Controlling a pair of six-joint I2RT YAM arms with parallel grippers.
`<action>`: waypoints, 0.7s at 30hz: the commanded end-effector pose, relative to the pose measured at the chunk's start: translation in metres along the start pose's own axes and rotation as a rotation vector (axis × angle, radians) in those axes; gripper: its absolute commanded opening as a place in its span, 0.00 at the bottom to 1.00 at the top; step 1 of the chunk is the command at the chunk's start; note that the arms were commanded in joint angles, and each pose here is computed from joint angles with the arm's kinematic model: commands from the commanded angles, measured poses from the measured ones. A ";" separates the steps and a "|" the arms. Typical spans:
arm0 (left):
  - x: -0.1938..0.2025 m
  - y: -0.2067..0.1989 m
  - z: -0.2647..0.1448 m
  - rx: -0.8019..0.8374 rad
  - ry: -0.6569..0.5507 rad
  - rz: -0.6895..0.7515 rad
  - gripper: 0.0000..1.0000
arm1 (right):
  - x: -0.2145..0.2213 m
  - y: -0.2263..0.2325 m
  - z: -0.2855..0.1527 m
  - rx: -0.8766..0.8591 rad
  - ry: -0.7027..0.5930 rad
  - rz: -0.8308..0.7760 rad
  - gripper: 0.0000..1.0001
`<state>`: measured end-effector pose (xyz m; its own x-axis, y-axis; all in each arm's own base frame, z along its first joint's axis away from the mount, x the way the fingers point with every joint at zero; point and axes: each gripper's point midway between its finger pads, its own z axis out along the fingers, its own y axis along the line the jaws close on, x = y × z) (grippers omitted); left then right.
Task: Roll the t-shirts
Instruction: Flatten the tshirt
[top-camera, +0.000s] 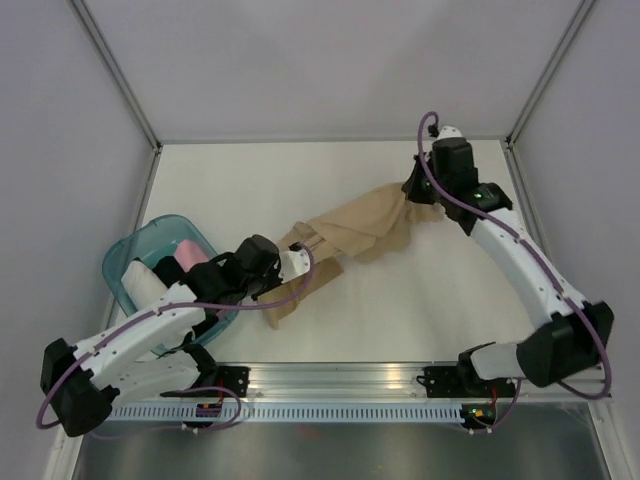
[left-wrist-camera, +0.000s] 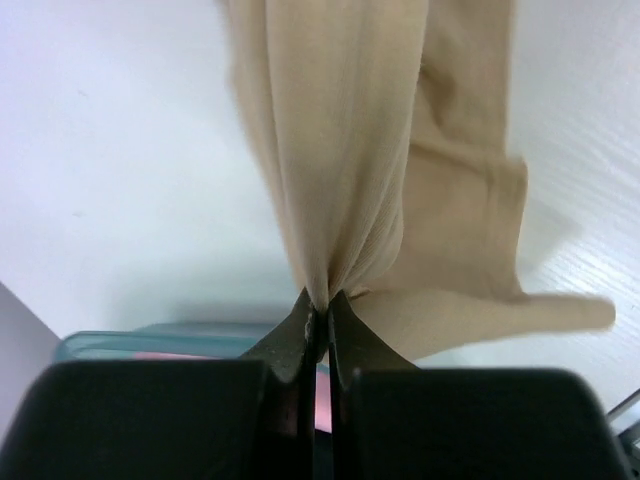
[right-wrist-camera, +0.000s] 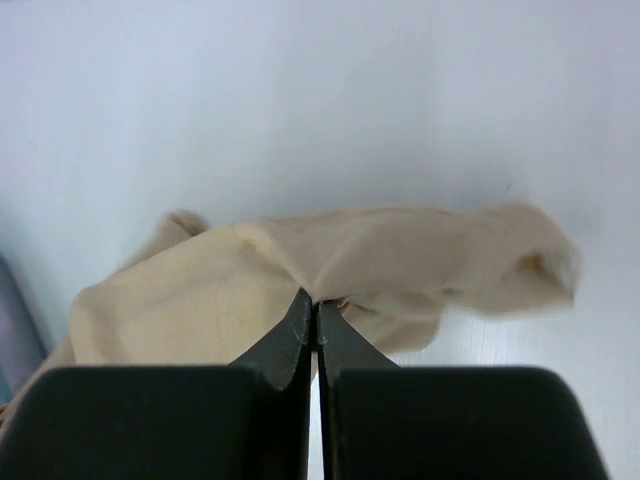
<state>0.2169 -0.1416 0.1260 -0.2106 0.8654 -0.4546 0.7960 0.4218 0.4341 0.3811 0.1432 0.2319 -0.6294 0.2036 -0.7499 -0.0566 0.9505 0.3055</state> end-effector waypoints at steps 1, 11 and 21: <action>-0.027 0.029 -0.036 -0.060 -0.100 0.016 0.02 | -0.055 0.003 -0.084 -0.003 -0.212 -0.061 0.00; -0.098 0.069 -0.113 -0.052 -0.331 -0.090 0.02 | -0.083 0.038 -0.207 -0.209 -0.363 -0.110 0.00; -0.118 0.161 -0.023 -0.140 -0.247 -0.215 0.03 | -0.075 -0.005 -0.056 0.038 -0.127 -0.026 0.02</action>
<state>0.3033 -0.1619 0.2812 -0.1934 0.6855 -0.7020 0.6821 0.6082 0.4060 0.3351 0.1212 0.3693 -0.4497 0.1868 -0.8734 -0.1681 0.9427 0.2881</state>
